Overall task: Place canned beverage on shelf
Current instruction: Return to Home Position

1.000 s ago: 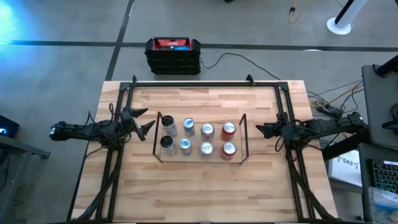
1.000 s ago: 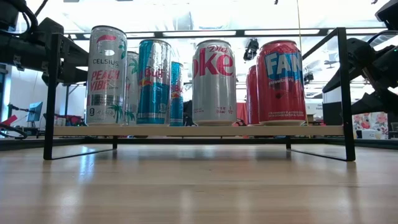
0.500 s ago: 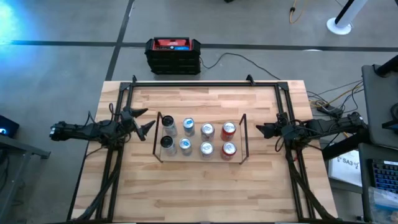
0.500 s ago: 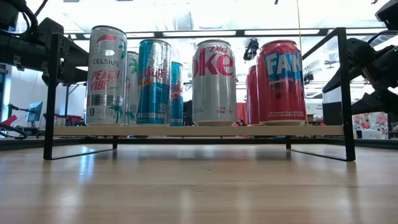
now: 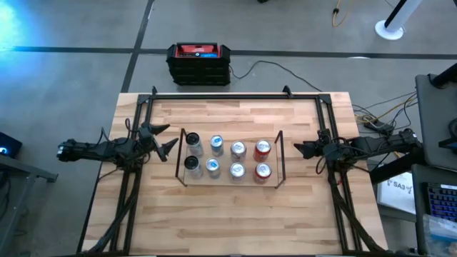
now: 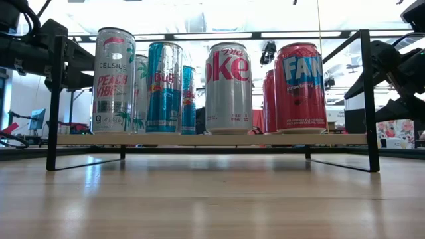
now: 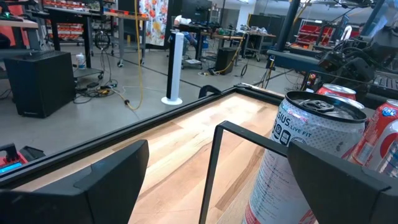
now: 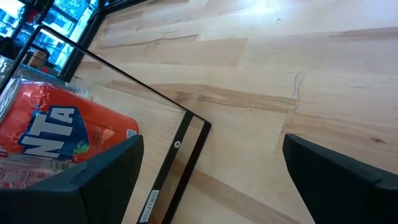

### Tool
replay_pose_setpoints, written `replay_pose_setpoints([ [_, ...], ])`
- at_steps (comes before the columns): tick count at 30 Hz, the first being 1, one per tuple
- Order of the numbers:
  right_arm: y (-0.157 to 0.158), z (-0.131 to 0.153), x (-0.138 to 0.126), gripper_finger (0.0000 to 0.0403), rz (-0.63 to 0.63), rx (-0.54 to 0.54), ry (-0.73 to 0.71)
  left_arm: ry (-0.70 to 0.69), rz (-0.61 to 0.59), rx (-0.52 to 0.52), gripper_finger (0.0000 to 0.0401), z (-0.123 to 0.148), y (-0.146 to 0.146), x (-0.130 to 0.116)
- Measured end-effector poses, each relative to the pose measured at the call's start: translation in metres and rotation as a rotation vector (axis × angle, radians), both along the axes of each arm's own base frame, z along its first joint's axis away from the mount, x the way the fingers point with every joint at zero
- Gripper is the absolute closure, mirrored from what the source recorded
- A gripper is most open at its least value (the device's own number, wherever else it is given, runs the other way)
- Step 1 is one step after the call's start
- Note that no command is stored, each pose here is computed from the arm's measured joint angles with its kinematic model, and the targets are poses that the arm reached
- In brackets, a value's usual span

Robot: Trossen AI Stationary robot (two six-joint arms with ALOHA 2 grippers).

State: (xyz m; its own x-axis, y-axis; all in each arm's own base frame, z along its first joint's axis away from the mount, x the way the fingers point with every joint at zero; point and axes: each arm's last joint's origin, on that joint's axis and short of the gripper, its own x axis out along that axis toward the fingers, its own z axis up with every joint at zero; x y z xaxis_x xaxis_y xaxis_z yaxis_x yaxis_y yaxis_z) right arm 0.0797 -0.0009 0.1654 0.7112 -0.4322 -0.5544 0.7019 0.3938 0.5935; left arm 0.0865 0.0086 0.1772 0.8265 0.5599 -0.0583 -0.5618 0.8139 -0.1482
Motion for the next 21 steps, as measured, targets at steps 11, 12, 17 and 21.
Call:
replay_pose_setpoints([
  [11,0.0,-0.0001,0.0,0.0033,0.001,-0.001,0.001,0.0,0.0,0.0,0.0033,0.0,0.0,0.0],
  [12,0.0,-0.0001,0.0,0.0033,0.0,0.0,0.0,0.0,0.0,0.0,0.0033,0.0,0.0,0.0],
  [17,0.0,-0.0001,0.0,0.0033,0.001,-0.002,0.002,0.0,0.0,0.0,0.0033,0.0,0.0,0.0],
  [21,0.0,-0.0001,0.0,0.0033,0.003,-0.003,0.003,0.0,0.0,0.0,0.0033,0.0,0.0,0.0],
])
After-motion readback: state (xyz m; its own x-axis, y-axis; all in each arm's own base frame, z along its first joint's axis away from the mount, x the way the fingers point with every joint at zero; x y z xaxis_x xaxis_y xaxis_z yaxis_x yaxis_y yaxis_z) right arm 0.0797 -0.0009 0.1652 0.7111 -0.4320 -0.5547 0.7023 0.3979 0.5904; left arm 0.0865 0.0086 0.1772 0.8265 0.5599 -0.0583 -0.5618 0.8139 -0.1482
